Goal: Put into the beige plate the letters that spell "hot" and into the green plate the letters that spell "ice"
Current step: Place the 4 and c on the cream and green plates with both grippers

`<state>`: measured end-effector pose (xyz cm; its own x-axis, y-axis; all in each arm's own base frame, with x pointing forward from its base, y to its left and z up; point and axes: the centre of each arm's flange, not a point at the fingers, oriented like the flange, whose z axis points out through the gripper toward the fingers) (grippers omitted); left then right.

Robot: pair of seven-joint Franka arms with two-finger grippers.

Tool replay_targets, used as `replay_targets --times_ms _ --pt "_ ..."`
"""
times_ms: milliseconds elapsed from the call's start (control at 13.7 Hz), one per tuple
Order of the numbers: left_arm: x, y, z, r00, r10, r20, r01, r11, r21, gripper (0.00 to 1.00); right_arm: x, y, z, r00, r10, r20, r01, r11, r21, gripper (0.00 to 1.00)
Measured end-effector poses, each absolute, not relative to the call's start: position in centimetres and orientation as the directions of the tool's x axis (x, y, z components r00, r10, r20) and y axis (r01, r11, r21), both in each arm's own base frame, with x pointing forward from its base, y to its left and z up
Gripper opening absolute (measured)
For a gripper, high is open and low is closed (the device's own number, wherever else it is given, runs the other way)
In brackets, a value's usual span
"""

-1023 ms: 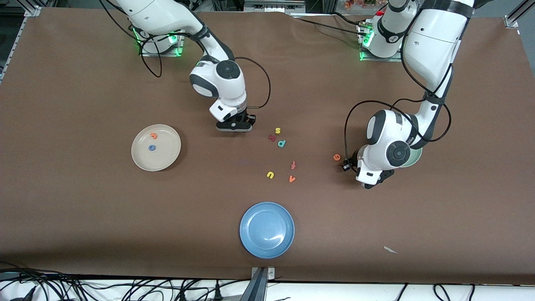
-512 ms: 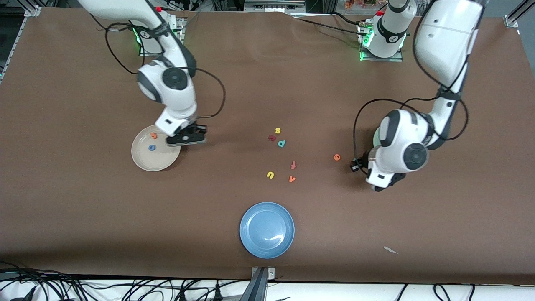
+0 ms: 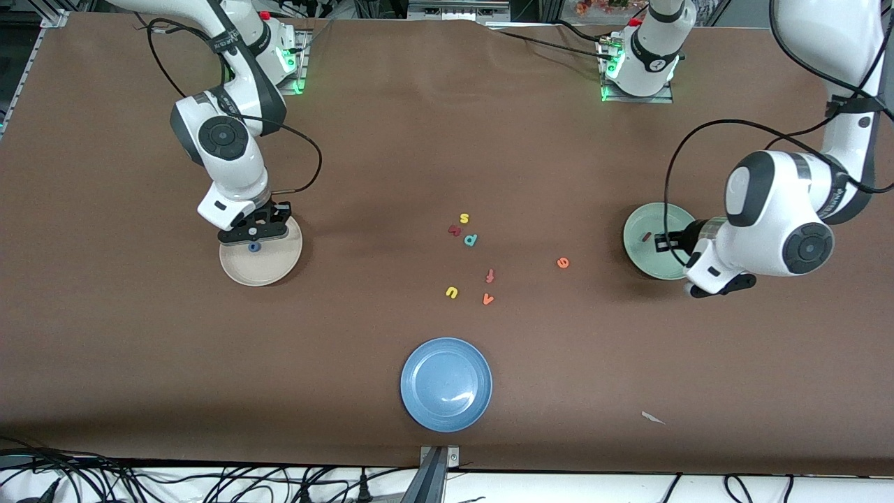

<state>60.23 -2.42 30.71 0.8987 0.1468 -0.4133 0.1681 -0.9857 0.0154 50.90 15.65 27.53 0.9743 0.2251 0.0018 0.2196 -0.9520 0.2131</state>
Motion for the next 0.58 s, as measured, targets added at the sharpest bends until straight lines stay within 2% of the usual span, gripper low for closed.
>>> replay_targets --times_ms 219,366,585 --pt "58.8 2.8 27.7 0.884 0.054 -0.464 0.103 -0.991 0.081 0.28 50.8 15.7 28.4 0.981 0.192 -0.003 0.189 -0.963 0.193 0.75" --pt "58.3 4.5 24.9 0.874 0.036 -0.485 0.097 -0.990 0.102 0.28 50.8 15.7 29.3 0.990 0.138 -0.003 0.136 -0.979 0.149 0.98" --pt "57.5 3.9 19.9 0.874 0.029 -0.485 0.090 -0.991 0.103 0.28 52.3 15.7 33.4 0.997 0.059 -0.044 0.064 -0.990 0.127 1.00"
